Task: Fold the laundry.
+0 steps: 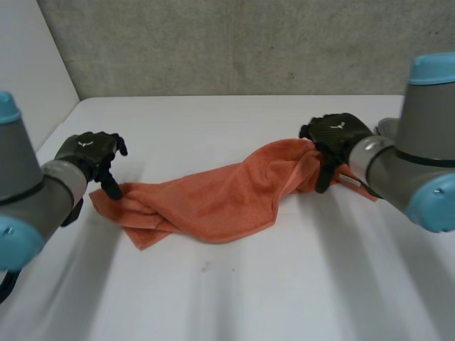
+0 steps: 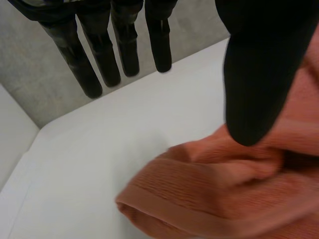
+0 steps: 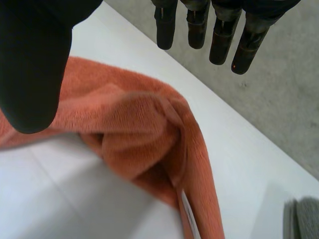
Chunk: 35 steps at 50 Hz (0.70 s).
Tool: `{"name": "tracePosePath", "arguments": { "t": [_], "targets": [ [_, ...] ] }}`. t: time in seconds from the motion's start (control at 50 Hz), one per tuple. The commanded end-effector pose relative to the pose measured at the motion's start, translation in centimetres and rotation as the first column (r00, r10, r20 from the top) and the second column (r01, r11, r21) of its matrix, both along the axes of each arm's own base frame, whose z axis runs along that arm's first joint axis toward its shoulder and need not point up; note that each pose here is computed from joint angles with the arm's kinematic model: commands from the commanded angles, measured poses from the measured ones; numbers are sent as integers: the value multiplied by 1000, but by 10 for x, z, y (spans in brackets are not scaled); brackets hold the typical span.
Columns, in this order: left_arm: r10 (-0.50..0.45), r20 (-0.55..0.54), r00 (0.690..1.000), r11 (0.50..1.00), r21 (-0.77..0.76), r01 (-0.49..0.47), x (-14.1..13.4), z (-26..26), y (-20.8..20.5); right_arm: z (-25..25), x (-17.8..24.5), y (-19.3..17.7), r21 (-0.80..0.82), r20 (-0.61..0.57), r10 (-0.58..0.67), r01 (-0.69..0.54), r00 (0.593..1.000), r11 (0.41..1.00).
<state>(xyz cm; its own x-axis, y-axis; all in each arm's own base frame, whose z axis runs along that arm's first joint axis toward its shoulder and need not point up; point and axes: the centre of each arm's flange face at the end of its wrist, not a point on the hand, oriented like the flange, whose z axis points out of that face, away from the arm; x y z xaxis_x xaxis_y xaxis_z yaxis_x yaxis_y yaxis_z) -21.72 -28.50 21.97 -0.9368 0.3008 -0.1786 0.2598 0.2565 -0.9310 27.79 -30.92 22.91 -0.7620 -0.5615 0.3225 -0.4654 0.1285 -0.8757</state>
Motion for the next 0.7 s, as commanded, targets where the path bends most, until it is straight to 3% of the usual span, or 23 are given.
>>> {"name": "tracePosePath", "arguments": {
  "t": [0.02, 0.18, 0.4, 0.7],
  "targets": [
    [-97, 9, 995, 995, 38, 97, -15, -6, 53, -6, -32, 0, 49, 0, -26, 26, 1000, 998],
    [-146, 35, 989, 984, 112, 141, -29, -40, 58, -21, -41, 8, 73, -1, -26, 26, 1000, 997],
    [-78, 80, 994, 987, 144, 66, -26, -70, 34, -34, -49, 13, 86, -7, -38, 38, 999, 996],
    [-93, 192, 977, 996, 6, 94, -30, -69, 14, -49, -49, 22, 118, -13, -5, 6, 1000, 993]
  ]
}}
